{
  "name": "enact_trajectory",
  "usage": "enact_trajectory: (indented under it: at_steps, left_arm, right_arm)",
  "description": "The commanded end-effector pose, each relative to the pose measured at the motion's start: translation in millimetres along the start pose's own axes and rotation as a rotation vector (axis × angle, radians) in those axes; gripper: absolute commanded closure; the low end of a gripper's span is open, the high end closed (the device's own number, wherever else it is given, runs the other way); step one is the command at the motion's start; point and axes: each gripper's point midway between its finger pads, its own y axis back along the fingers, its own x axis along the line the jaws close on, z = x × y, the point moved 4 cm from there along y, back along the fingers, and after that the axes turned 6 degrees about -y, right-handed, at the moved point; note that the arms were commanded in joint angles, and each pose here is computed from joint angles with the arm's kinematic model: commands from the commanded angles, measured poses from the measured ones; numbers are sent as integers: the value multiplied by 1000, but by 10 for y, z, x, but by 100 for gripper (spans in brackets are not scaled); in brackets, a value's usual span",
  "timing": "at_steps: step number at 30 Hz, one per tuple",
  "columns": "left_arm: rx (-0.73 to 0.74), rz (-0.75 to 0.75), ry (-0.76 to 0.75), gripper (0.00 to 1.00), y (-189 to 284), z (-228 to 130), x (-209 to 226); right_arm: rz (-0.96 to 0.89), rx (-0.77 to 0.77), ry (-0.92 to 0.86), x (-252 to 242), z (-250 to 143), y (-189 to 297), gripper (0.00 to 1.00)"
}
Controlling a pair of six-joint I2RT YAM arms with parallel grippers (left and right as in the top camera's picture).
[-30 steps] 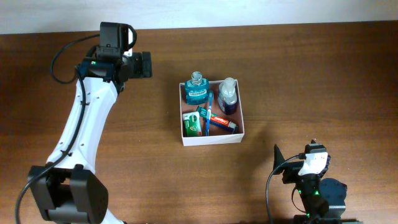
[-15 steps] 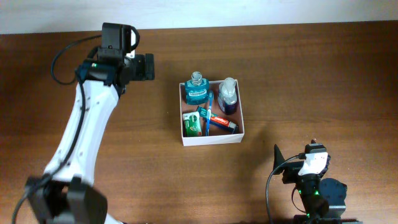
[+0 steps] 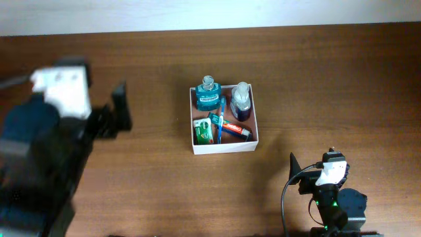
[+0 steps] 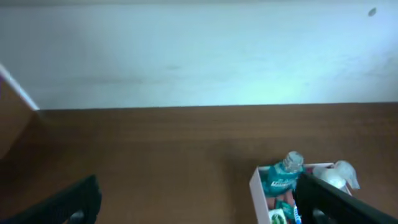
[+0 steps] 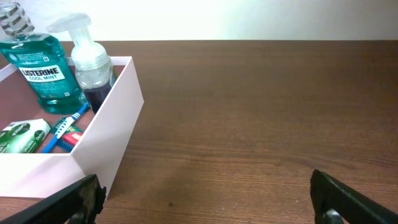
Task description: Pack container
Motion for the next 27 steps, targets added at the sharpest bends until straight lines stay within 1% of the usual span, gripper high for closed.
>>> enact_trajectory:
  at_steps: [1,4,8,13,17,20,23,27]
  left_arm:
    - [-74,68,27,1,531,-111,214]
    - [-130,109,50,1,873,-270,312]
    - [-200,164,73,1,1186,-620,376]
    - [-314,233,99,1,1196,-926,417]
    - [-418,235,104,1,907,-1111,401]
    - [-492,190,94,1,539,-1234,343]
    - [-555,144,80,1,140,-1431,277]
    - [-646,92,59,1,-175,-1705,186]
  right_arm:
    - [-2,4,-6,-2,-34,-12,2]
    - [-2,4,-6,-2,-33,-12,2]
    - [-2,4,-6,-2,-33,-12,2]
    - [-2,4,-6,-2,-33,-12,2]
    - [-2,4,-6,-2,-34,-12,2]
    - [-2,4,-6,-2,-33,-12,2]
    - [-2,4,-6,-2,-33,-12,2]
    - [-2,4,-6,-2,-33,-12,2]
